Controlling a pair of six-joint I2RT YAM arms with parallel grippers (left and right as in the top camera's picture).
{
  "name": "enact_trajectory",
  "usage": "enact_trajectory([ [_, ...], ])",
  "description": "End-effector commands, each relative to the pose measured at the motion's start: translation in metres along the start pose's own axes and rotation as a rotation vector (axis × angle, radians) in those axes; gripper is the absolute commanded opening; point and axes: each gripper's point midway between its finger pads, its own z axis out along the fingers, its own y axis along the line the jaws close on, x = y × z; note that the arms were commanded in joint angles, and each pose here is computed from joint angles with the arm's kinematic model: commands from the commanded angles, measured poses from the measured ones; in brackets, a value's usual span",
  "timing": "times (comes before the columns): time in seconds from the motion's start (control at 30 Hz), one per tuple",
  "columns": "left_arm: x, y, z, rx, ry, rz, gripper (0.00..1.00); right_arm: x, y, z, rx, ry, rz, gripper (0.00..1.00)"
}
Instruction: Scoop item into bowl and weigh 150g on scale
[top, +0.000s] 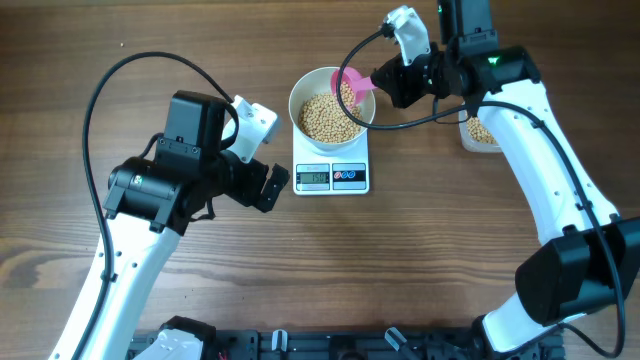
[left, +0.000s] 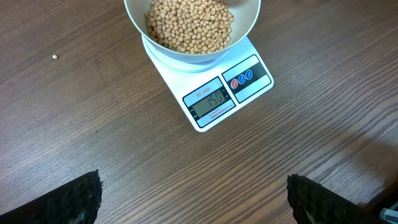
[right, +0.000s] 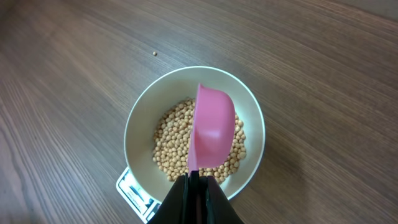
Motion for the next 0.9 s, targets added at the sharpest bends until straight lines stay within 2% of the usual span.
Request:
enact_trajectory([
  [0.0, -0.004, 0.001, -0.003, -0.001, -0.016, 0.012, 1.00, -0.012, 0.005, -0.012, -0.033, -0.046, 0.041, 0.04],
  [0.17, -0.004, 0.001, -0.003, -0.001, -0.016, 0.012, 1.00, -0.015, -0.005, -0.029, -0.125, -0.098, 0.092, 0.04],
  [0.33, -0.004, 0.001, -0.003, -0.001, -0.016, 0.012, 1.00, -0.015, -0.025, -0.044, -0.132, -0.134, 0.131, 0.04],
  [0.57, -0.004, 0.001, -0.003, -0.001, -0.016, 0.012, 1.00, -0.018, -0.008, -0.042, -0.198, -0.140, 0.110, 0.04],
  [0.87, -0.004, 0.001, -0.003, -0.001, -0.016, 0.012, 1.00, -0.018, -0.006, -0.038, -0.186, -0.130, 0.110, 0.04],
])
